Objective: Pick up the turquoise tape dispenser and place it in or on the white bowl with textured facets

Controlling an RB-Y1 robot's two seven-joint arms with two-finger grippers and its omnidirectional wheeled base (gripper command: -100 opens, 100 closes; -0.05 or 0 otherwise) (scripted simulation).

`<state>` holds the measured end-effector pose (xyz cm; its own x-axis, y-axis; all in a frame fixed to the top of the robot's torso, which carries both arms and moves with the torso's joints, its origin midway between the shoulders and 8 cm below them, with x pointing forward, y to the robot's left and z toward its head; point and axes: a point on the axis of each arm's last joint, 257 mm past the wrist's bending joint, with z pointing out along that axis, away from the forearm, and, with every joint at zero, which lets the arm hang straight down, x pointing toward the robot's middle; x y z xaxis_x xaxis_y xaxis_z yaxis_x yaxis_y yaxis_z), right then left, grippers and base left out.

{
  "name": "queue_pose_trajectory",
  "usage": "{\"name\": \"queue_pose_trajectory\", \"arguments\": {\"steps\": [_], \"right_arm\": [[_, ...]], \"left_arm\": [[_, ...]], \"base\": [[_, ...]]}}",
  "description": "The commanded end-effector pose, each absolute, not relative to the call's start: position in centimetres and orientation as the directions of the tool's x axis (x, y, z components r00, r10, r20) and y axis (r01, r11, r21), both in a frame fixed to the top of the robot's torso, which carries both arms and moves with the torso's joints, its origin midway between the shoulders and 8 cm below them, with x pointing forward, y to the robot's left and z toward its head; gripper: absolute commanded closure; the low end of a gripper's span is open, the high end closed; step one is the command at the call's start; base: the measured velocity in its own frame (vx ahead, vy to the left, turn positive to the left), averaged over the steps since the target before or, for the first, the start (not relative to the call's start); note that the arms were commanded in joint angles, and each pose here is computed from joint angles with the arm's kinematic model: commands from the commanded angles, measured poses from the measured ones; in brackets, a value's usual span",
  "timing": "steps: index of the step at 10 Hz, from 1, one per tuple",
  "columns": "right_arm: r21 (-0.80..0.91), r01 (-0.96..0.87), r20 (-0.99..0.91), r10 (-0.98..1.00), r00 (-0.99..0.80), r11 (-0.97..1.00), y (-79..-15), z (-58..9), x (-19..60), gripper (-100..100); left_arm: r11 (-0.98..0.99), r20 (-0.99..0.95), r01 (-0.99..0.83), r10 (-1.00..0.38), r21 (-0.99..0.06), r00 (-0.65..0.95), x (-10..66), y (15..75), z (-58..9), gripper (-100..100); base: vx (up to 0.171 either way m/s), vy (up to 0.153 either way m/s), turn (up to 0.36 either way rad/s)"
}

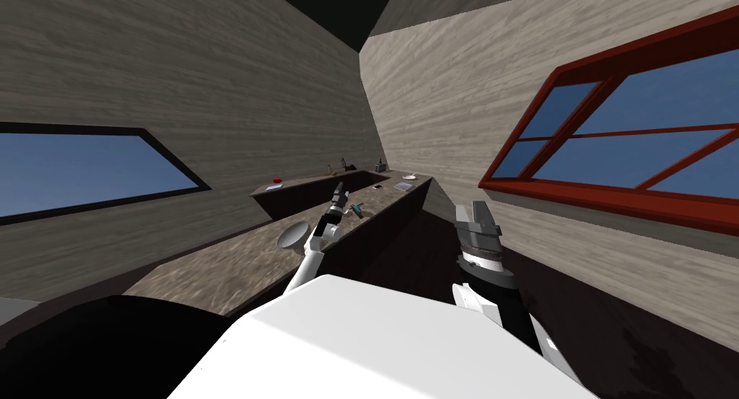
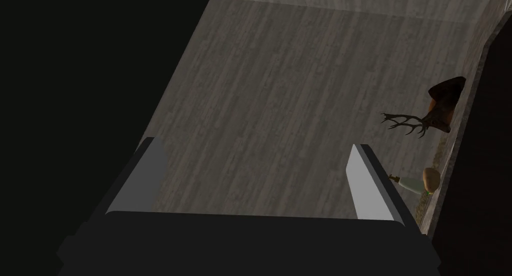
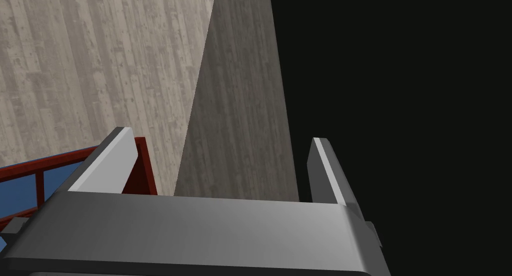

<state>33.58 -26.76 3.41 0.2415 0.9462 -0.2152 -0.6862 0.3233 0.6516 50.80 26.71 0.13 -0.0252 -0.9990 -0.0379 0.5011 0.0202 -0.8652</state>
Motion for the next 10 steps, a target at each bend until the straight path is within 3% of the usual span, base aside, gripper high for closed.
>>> {"name": "queue_pose_trajectory", "arguments": {"steps": [1,10], "right_arm": [[0.652,-0.686,-0.215,0.946,0.241,0.323,-26.8,3.4,33.6,0],[0.652,-0.686,-0.215,0.946,0.241,0.323,-26.8,3.4,33.6,0]], "left_arm": [[0.015,-0.032,0.457,-0.999,-0.889,-0.03,52.8,26.8,-0.8,-100],[0.003,-0.016,0.235,-0.999,-0.972,-0.051,60.6,27.1,-5.1,-100]], "base": [[-0.081,0.053,-0.027],[-0.062,0.054,-0.03]]}}
